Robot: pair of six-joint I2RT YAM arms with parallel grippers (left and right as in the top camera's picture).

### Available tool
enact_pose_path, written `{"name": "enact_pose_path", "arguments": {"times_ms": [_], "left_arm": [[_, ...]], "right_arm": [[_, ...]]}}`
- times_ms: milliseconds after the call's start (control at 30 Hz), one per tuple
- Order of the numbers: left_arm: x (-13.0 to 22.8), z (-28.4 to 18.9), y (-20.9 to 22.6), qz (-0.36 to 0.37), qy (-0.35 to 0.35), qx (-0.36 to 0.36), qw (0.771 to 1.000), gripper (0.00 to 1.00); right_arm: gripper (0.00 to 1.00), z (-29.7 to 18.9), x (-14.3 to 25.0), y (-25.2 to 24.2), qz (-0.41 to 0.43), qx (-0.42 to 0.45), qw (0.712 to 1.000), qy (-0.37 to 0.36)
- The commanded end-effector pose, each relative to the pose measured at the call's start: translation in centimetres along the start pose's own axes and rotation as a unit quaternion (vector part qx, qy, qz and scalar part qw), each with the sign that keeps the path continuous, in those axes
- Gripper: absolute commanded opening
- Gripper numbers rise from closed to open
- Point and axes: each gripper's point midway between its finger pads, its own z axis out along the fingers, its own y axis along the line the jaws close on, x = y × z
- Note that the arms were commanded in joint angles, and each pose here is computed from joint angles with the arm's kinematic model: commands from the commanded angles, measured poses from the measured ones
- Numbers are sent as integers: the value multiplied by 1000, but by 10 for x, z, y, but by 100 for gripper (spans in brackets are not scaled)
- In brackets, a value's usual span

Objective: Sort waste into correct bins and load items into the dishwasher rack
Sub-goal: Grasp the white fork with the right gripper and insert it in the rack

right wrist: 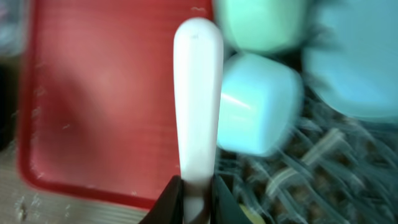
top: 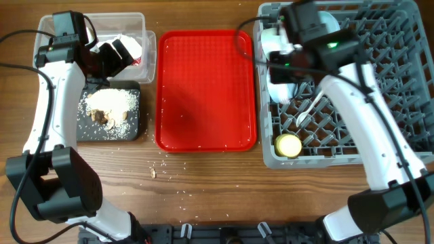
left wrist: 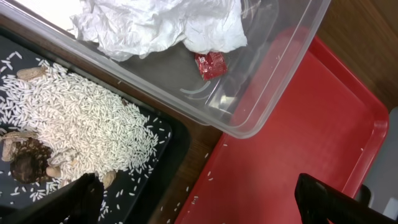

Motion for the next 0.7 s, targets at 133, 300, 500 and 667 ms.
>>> {"name": "enact_pose_path", "arguments": {"times_ms": [133, 300, 500, 667], "left_arm": [[-8, -13, -5, 1, -18, 9, 1000, 100], [-8, -13, -5, 1, -18, 9, 1000, 100], [-8, -13, -5, 1, -18, 9, 1000, 100], [-8, -13, -5, 1, -18, 9, 1000, 100]], "right_arm": [[4, 40, 73, -104, 155, 179, 965, 115], [4, 82, 91, -131, 106, 185, 969, 129], [23, 100, 81, -128, 51, 164, 979, 106], [56, 102, 77, -126, 52, 157, 981, 98]]}}
